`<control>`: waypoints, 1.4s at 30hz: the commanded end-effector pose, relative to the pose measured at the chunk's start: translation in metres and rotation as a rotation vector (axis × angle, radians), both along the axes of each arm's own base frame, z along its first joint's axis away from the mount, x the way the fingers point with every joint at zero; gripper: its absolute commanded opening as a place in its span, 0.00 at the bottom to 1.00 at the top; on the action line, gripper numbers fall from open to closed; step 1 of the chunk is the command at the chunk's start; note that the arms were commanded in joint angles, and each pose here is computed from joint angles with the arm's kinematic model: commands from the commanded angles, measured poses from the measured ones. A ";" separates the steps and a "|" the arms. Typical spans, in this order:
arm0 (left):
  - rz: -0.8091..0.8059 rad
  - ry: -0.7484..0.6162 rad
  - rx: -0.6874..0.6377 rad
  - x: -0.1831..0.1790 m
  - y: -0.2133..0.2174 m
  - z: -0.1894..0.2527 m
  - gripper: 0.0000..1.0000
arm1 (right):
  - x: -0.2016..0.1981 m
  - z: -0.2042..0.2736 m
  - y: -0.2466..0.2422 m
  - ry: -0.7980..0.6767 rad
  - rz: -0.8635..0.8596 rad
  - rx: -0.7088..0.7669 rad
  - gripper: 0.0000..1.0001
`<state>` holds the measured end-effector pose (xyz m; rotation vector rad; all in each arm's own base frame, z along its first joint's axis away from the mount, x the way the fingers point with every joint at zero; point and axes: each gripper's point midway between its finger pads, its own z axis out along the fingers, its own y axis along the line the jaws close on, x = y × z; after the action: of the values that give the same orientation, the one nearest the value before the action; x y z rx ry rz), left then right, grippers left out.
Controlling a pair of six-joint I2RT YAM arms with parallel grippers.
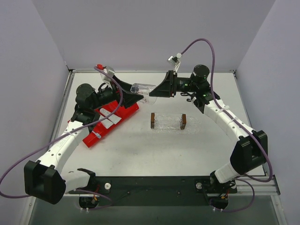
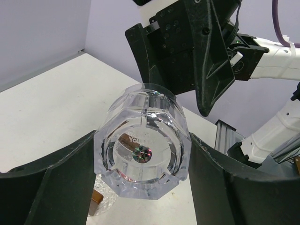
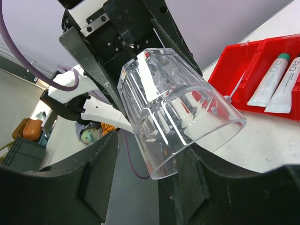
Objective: Prepare toiletry sets of a toothbrush and toothpaste on the tray
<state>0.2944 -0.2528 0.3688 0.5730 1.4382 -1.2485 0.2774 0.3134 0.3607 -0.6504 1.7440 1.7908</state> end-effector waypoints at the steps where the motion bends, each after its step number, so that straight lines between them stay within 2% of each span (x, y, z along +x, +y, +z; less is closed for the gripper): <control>1: 0.025 -0.127 -0.038 -0.007 0.003 0.026 0.00 | -0.014 0.021 0.005 -0.087 0.062 0.063 0.43; 2: 0.027 -0.128 -0.036 -0.007 0.003 0.024 0.00 | -0.013 0.021 0.006 -0.089 0.064 0.067 0.36; 7: 0.034 -0.135 -0.027 -0.005 0.002 0.019 0.00 | -0.018 0.030 0.009 -0.079 0.088 0.099 0.20; 9: 0.038 -0.130 -0.019 -0.004 0.001 0.012 0.00 | -0.018 0.032 0.009 -0.076 0.093 0.109 0.10; 11: 0.048 -0.141 -0.007 -0.003 0.003 0.009 0.05 | -0.020 0.035 0.008 -0.077 0.100 0.117 0.02; 15: 0.067 -0.151 0.028 0.000 0.005 -0.001 0.18 | -0.025 0.040 0.004 -0.097 0.108 0.121 0.00; 18: 0.082 -0.162 0.038 0.002 0.009 0.000 0.39 | -0.023 0.038 -0.003 -0.104 0.096 0.107 0.00; 19: 0.084 -0.168 0.041 0.002 0.009 0.002 0.62 | -0.021 0.036 -0.007 -0.086 0.084 0.092 0.00; 20: 0.091 -0.172 0.041 0.002 0.011 0.004 0.73 | -0.018 0.036 -0.013 -0.123 0.063 0.086 0.00; 22: 0.110 -0.167 0.050 0.006 0.015 0.004 0.84 | -0.010 0.026 -0.021 -0.085 0.025 0.038 0.00; 23: 0.119 -0.176 0.049 0.007 0.017 0.008 0.85 | -0.010 0.027 -0.026 -0.097 0.007 0.024 0.00; 24: 0.121 -0.162 0.056 0.007 0.018 0.005 0.85 | -0.001 0.026 -0.035 -0.175 -0.031 0.005 0.00; 25: 0.131 -0.164 0.060 0.010 0.020 0.006 0.86 | 0.000 0.015 -0.041 -0.113 -0.051 -0.041 0.00; 27: 0.146 -0.166 0.065 0.011 0.023 0.009 0.87 | 0.007 0.017 -0.056 -0.190 -0.114 -0.077 0.00; 29: 0.153 -0.168 0.070 0.011 0.026 0.010 0.87 | 0.007 0.011 -0.067 -0.168 -0.153 -0.120 0.00; 30: 0.154 -0.169 0.081 0.011 0.027 0.008 0.88 | 0.018 0.014 -0.076 -0.253 -0.211 -0.154 0.00; 31: 0.158 -0.172 0.091 0.012 0.028 0.007 0.88 | 0.013 -0.003 -0.084 -0.189 -0.226 -0.234 0.00; 37: 0.319 -0.178 0.242 0.028 0.057 -0.003 0.90 | 0.032 -0.053 -0.146 -0.299 -0.475 -0.684 0.00; 42: 0.469 -0.129 0.381 0.041 0.092 -0.026 0.90 | 0.038 -0.089 -0.193 -0.287 -0.594 -0.951 0.00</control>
<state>0.3266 -0.1954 0.3457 0.5477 1.5279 -0.7800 0.3140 0.1769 0.3060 -0.5641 2.0705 0.8134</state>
